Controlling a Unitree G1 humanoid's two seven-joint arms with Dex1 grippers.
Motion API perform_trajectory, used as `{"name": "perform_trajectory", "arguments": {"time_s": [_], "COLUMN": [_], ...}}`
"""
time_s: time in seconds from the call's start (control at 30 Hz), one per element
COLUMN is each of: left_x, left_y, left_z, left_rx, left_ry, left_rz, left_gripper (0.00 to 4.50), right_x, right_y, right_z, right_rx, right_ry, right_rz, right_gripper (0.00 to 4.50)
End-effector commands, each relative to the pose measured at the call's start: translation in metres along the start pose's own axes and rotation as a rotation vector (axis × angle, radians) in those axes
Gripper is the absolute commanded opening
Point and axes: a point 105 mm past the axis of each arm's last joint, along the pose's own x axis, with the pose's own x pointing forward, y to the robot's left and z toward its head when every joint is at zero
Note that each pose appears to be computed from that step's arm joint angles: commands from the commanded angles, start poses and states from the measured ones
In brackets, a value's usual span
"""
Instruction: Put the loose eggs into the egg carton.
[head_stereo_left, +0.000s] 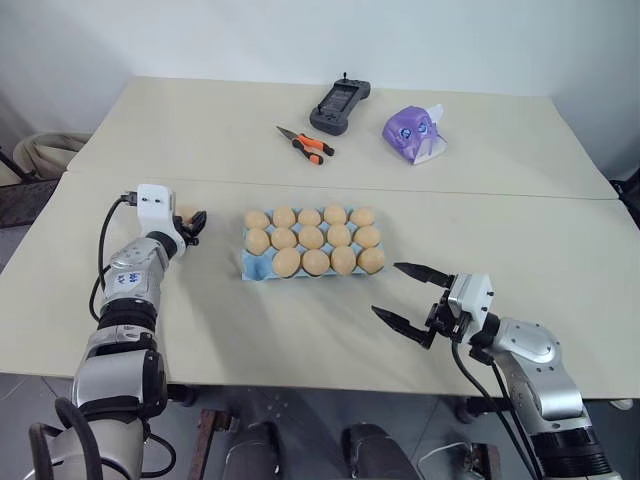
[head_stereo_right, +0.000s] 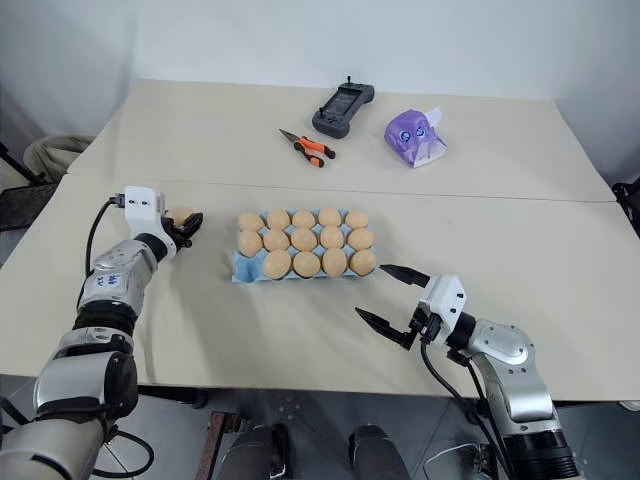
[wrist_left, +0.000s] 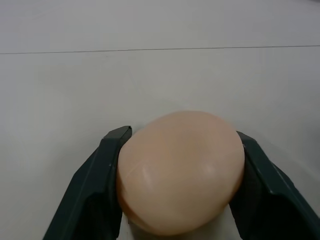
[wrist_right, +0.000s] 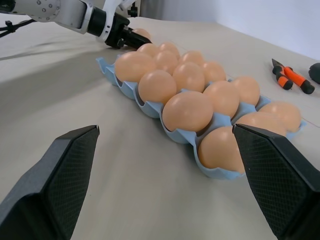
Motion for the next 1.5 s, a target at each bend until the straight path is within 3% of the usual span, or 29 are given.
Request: {"name": "perform_trajectory", "arguments": {"time_s": [0.03, 0.17, 0.23, 0.3, 0.53, 0.8, 1.03, 1.13, 1.3, 1.5], "left_x": [-0.009, -0.033, -0.058, -0.081, -0.101, -0.093, -0.082, -0.083, -0.098, -0.131], "left_y": [0.001, -0.009, -0.031, -0.054, -0.097, -0.107, -0.112, -0.110, -0.078, -0.042], "left_z": [0.028, 0.049, 0.054, 0.049, 0.030, 0.009, 0.007, 0.010, 0.021, 0.010], "left_rx": [0.019, 0.028, 0.088, 0.141, 0.220, 0.238, 0.253, 0.277, 0.306, 0.376], "left_ry": [-0.151, -0.328, -0.391, -0.384, -0.279, -0.223, -0.257, -0.288, -0.317, -0.222], "left_rz": [-0.057, -0.227, -0.435, -0.630, -0.880, -0.906, -0.890, -0.880, -0.780, -0.751], "left_gripper": [2.30, 2.30, 2.30, 2.30, 2.30, 2.30, 4.46, 4.46, 4.46, 4.46], "right_x": [0.000, -0.002, -0.004, -0.006, -0.008, -0.008, -0.004, -0.003, -0.003, -0.019], "right_y": [0.000, -0.001, -0.002, -0.003, -0.004, -0.005, -0.004, -0.003, -0.002, -0.007], "right_z": [0.013, 0.013, 0.013, 0.012, 0.009, 0.008, 0.009, 0.010, 0.010, 0.009], "right_rx": [-0.040, -0.041, -0.041, -0.038, -0.027, -0.028, -0.026, -0.026, -0.024, -0.030], "right_ry": [-0.037, -0.031, -0.022, -0.012, -0.001, -0.005, -0.015, -0.019, -0.017, 0.027], "right_rz": [-0.005, -0.011, -0.017, -0.023, -0.031, -0.047, -0.050, -0.048, -0.041, -0.033], "right_gripper": [4.50, 4.50, 4.50, 4.50, 4.50, 4.50, 4.50, 4.50, 4.50, 4.50]}}
